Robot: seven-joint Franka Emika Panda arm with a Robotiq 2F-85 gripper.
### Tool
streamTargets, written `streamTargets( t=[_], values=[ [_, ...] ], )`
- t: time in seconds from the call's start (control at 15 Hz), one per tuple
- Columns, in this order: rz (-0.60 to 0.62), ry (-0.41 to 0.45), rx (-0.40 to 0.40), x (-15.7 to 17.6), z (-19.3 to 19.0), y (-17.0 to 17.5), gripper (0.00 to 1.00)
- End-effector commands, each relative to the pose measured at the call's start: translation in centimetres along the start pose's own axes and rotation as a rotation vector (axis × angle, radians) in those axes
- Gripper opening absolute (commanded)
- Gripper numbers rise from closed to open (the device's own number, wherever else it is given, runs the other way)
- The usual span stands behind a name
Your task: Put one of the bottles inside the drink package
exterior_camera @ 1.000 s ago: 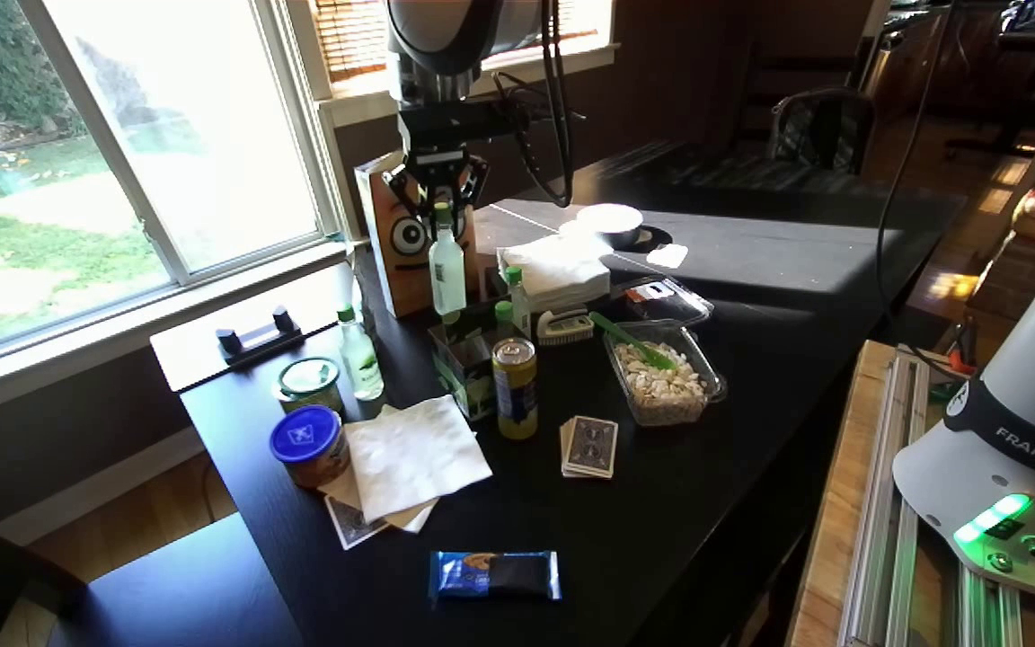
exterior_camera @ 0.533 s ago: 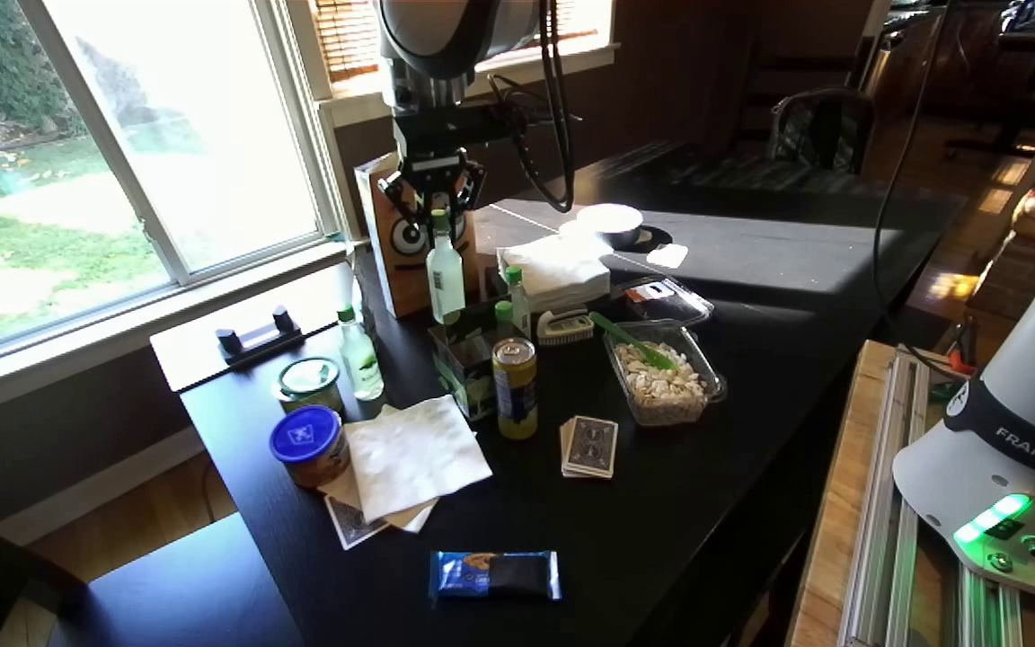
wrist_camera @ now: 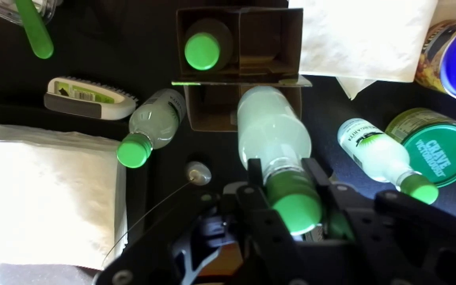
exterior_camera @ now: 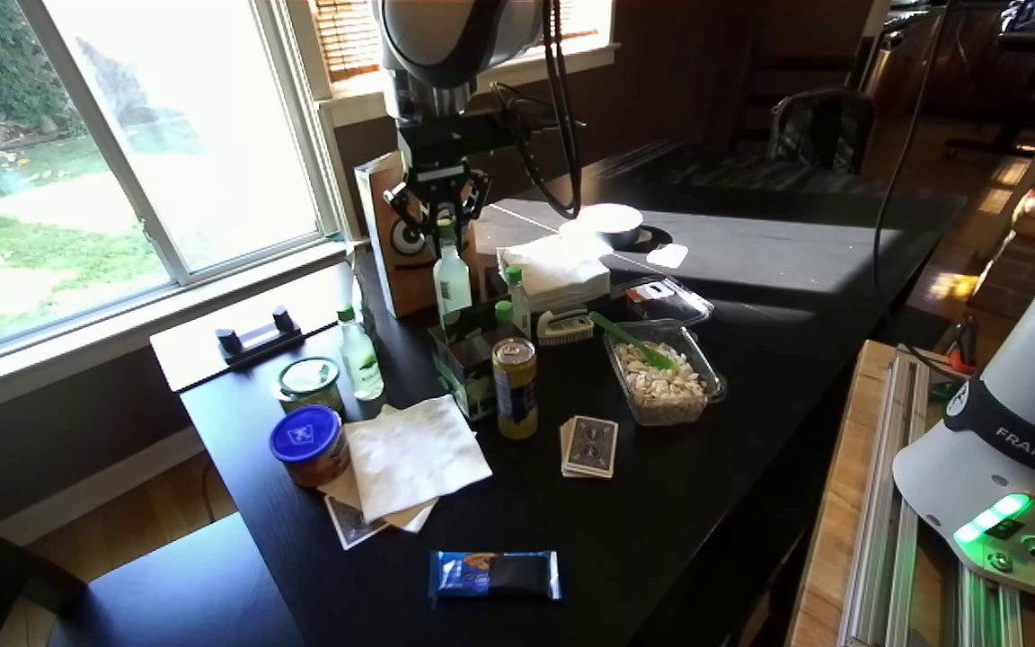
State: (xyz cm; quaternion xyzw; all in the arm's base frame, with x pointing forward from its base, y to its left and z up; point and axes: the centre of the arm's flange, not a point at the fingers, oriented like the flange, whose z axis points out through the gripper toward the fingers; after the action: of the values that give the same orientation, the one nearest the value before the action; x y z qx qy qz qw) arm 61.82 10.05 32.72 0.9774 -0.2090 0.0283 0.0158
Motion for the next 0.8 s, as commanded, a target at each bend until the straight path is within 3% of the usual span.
streamTargets(
  t=[0.0, 0.73],
  values=[
    [-0.011, -0.008, 0.000, -0.7, -0.2, -0.3, 0.07],
    [-0.034, -0.026, 0.008, -1.0, 0.7, -1.8, 0.07]
  ],
)
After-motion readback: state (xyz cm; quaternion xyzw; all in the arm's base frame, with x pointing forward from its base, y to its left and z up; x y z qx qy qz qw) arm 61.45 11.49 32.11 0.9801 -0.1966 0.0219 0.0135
